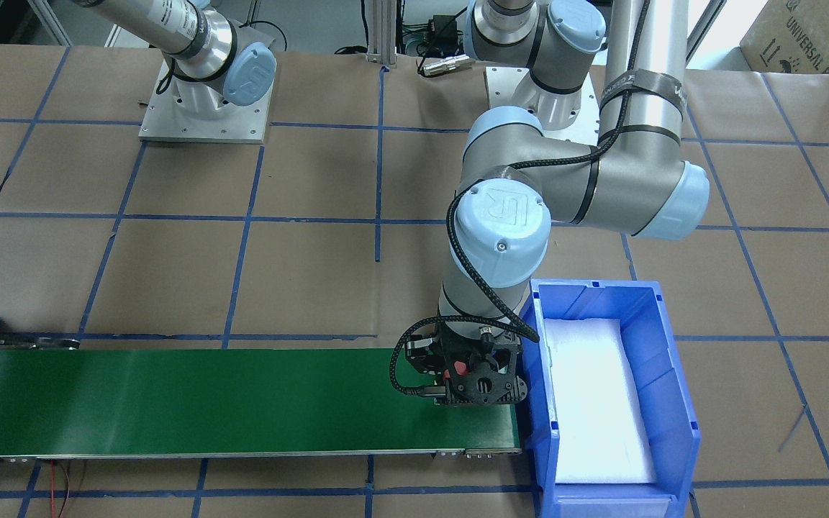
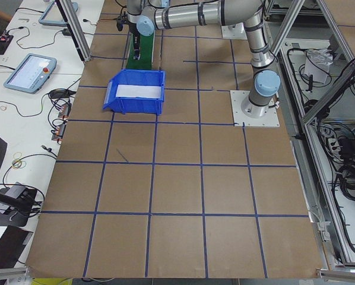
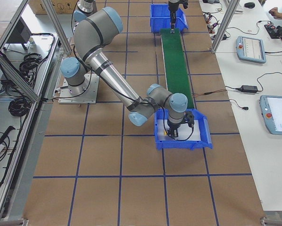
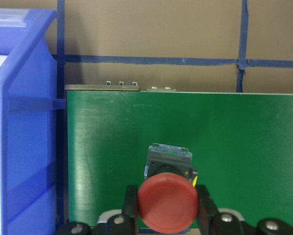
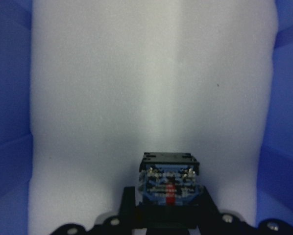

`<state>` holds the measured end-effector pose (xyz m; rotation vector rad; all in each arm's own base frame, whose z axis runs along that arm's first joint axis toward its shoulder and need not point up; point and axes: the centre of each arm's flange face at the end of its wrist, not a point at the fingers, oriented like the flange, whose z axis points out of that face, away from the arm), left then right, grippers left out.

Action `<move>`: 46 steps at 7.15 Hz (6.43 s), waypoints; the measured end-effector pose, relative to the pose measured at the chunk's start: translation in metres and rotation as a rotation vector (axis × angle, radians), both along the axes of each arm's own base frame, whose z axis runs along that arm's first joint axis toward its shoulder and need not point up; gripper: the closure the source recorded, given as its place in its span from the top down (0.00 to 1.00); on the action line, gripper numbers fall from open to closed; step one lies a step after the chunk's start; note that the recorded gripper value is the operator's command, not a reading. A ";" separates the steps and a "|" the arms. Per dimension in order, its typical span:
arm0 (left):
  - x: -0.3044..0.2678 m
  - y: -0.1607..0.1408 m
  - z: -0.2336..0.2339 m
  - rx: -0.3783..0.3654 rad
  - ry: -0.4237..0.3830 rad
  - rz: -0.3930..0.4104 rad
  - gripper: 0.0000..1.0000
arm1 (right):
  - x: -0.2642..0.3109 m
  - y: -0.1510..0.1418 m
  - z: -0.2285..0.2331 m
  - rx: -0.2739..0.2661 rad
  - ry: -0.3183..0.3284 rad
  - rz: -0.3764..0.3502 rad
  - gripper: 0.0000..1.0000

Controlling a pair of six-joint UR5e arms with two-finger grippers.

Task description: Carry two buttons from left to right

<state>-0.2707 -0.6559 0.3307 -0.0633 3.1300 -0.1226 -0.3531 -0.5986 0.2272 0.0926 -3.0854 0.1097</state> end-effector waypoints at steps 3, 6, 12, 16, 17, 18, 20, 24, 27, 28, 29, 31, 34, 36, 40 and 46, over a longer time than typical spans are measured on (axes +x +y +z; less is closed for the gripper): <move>0.001 -0.001 -0.006 0.010 -0.008 0.000 0.34 | 0.000 0.000 0.001 0.000 0.005 0.000 1.00; 0.001 0.000 -0.011 0.026 -0.012 -0.001 0.34 | 0.004 0.004 0.029 -0.010 0.014 0.001 1.00; 0.002 0.004 -0.015 0.056 -0.019 -0.001 0.95 | 0.138 0.031 0.148 -0.017 0.016 0.086 1.00; 0.002 0.005 -0.012 0.055 -0.018 0.008 1.00 | 0.309 0.053 0.209 -0.010 -0.024 -0.046 1.00; 0.004 0.008 0.007 0.044 -0.016 0.006 1.00 | 0.347 0.063 0.228 -0.012 -0.032 -0.103 1.00; 0.009 0.013 0.034 0.038 -0.015 0.000 1.00 | 0.381 0.071 0.242 -0.005 -0.039 -0.128 1.00; 0.036 0.033 0.095 0.027 -0.013 0.001 1.00 | 0.428 0.085 0.256 0.039 -0.046 -0.144 1.00; 0.139 0.101 0.154 -0.002 -0.001 0.113 1.00 | 0.442 0.096 0.252 0.096 -0.051 -0.176 1.00; 0.145 0.120 0.160 0.001 -0.007 0.129 1.00 | 0.444 0.097 0.250 0.105 -0.060 -0.196 1.00; 0.147 0.124 0.161 0.010 -0.010 0.131 1.00 | 0.445 0.097 0.250 0.105 -0.061 -0.195 1.00; 0.150 0.126 0.161 0.015 -0.012 0.134 1.00 | 0.445 0.097 0.250 0.105 -0.061 -0.194 1.00; 0.158 0.126 0.160 0.021 -0.013 0.142 1.00 | 0.445 0.097 0.250 0.106 -0.060 -0.194 1.00; 0.169 0.124 0.159 0.022 -0.014 0.139 1.00 | 0.444 0.097 0.249 0.108 -0.060 -0.191 1.00; 0.169 0.124 0.159 0.023 -0.014 0.137 1.00 | 0.443 0.097 0.248 0.109 -0.053 -0.186 1.00; 0.170 0.124 0.159 0.022 -0.014 0.136 1.00 | 0.440 0.095 0.245 0.107 -0.060 -0.190 1.00; 0.170 0.124 0.159 0.024 -0.014 0.135 1.00 | 0.437 0.092 0.244 0.089 -0.059 -0.195 1.00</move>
